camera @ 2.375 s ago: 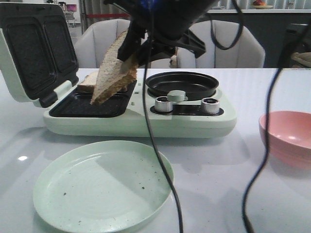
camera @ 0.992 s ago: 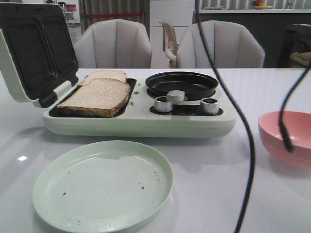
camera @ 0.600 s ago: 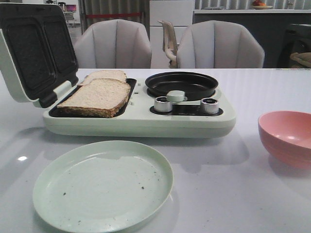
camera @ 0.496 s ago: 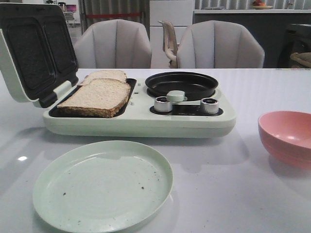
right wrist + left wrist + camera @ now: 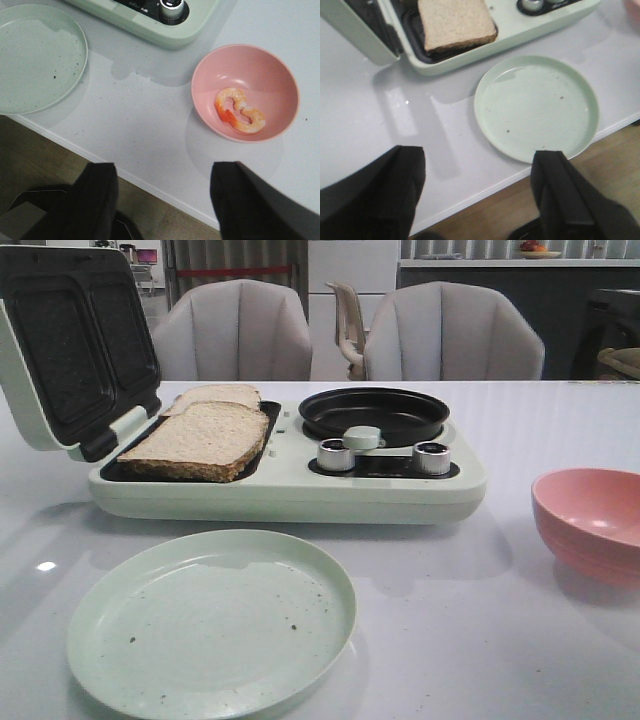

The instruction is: Make breakfast with bread and shrimp

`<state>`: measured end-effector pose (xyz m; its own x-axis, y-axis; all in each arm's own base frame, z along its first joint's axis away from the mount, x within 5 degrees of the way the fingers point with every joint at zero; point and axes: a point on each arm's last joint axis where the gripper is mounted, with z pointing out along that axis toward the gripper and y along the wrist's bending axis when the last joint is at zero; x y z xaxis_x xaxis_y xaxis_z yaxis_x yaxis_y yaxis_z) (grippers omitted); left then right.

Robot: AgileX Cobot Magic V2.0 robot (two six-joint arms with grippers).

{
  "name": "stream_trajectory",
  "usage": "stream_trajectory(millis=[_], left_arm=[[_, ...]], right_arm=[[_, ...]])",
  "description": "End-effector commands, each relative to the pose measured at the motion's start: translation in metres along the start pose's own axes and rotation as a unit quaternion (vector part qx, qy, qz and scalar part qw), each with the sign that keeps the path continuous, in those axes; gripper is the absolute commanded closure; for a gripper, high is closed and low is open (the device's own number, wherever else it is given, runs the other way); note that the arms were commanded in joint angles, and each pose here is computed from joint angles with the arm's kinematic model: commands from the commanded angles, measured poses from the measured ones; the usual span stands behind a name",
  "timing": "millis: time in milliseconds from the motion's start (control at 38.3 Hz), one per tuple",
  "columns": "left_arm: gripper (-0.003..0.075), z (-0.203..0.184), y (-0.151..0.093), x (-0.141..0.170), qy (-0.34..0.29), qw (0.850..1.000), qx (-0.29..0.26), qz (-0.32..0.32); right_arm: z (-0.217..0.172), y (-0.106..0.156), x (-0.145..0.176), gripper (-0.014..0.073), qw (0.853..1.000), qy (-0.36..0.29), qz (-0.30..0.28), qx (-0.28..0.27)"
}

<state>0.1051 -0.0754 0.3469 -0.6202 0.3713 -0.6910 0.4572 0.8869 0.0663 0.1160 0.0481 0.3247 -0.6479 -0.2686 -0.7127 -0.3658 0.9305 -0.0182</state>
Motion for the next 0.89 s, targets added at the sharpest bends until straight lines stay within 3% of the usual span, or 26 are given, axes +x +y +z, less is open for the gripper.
stream_trajectory(millis=[0, 104, 261, 470, 600, 861], left_arm=[[0.0298, 0.003, 0.001, -0.018, 0.025, 0.999, -0.037, 0.018], [0.0372, 0.019, 0.0, -0.023, 0.08, 0.994, -0.068, 0.025], [0.0459, 0.044, 0.011, -0.032, 0.107, 0.989, -0.099, 0.001], [0.0573, 0.061, 0.054, -0.04, 0.116, 0.986, -0.102, -0.063], [0.0622, 0.062, 0.086, -0.045, 0.083, 0.985, -0.094, -0.12], [0.0621, 0.06, 0.157, -0.062, -0.011, 0.967, -0.085, -0.24]], right_arm=[[-0.007, -0.001, -0.011, 0.0083, 0.999, -0.046, -0.002, 0.002], [-0.007, -0.001, -0.011, 0.0083, 0.999, -0.046, -0.002, 0.002], [-0.007, -0.001, -0.011, 0.0083, 0.999, -0.046, -0.002, 0.002], [-0.007, -0.001, -0.011, 0.0083, 0.999, -0.046, -0.002, 0.002], [-0.007, -0.001, -0.011, 0.0083, 0.999, -0.046, -0.002, 0.002], [-0.007, -0.001, -0.011, 0.0083, 0.999, -0.046, -0.002, 0.002]])
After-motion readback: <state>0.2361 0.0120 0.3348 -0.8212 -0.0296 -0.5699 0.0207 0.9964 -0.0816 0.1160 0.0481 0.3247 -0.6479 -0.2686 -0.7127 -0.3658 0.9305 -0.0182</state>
